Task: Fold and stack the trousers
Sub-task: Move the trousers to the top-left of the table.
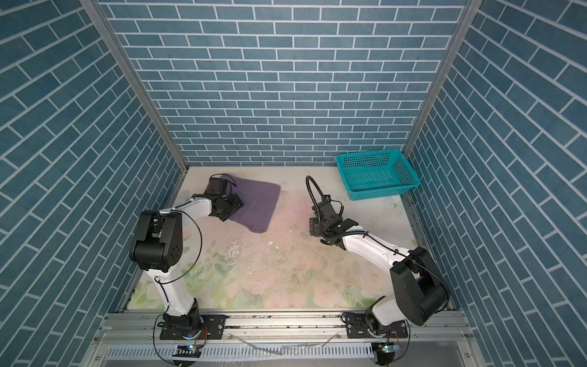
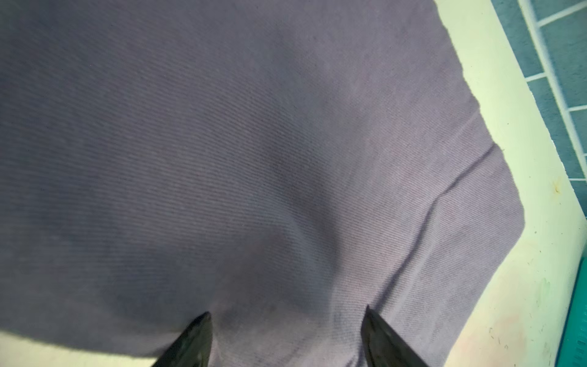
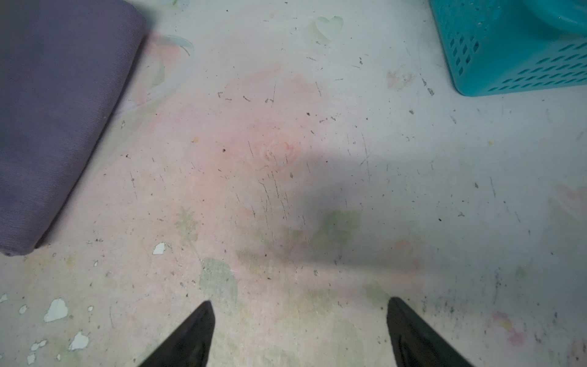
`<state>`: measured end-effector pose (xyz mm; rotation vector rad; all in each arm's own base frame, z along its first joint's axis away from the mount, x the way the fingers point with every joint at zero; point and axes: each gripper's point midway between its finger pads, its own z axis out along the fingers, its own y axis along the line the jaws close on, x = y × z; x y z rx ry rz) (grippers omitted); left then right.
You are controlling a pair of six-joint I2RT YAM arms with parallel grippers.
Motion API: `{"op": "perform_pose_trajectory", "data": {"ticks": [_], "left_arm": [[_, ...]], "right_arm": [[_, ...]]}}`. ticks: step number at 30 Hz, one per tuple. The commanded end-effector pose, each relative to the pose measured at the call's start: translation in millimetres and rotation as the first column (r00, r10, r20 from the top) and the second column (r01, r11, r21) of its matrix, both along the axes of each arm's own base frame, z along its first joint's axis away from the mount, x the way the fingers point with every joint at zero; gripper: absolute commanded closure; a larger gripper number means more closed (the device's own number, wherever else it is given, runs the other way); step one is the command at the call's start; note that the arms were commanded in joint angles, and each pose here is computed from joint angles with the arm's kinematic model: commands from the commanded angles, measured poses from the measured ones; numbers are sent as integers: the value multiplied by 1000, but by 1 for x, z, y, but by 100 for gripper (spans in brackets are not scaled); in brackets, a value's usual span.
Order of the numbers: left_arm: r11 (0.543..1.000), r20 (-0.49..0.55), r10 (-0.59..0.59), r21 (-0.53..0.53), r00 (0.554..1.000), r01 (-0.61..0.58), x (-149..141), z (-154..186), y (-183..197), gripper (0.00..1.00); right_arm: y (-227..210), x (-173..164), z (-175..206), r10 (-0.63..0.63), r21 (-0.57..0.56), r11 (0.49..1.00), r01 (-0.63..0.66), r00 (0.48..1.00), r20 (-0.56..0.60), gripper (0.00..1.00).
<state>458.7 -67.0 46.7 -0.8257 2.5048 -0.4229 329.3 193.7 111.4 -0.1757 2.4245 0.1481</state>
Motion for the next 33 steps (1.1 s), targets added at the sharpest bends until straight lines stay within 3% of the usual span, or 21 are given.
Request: {"op": "perform_pose_trajectory", "data": {"ticks": [1, 5, 9, 12, 16, 26, 33], "left_arm": [[996, -148, -23, 86, 989, 36, -38, -19, -1, 24], [962, -76, -154, 218, 985, 167, -36, 26, -43, 22], [906, -55, -281, 313, 958, 284, -33, 48, -89, 22], [869, -85, -336, 357, 938, 343, -30, 44, -113, 22], [854, -122, -366, 350, 923, 385, -22, 24, -133, 22], [844, -183, -372, 340, 910, 414, 1, -17, -146, 23], [901, -257, -223, 314, 940, 300, 14, -47, -93, 24]], "right_arm": [[7, 8, 19, 24, 24, 999, -25, 999, 33, 15], [4, 9, 26, 32, 33, 999, -33, 998, 48, 15], [0, 9, 32, 30, 41, 999, -32, 998, 62, 15], [-4, 7, 35, 24, 52, 998, -28, 997, 74, 15], [-10, 3, 34, 14, 60, 998, -18, 997, 79, 15], [-24, 1, 22, -8, 55, 998, 5, 998, 60, 15], [-28, 5, 10, -22, 48, 999, 20, 999, 26, 15]]}}
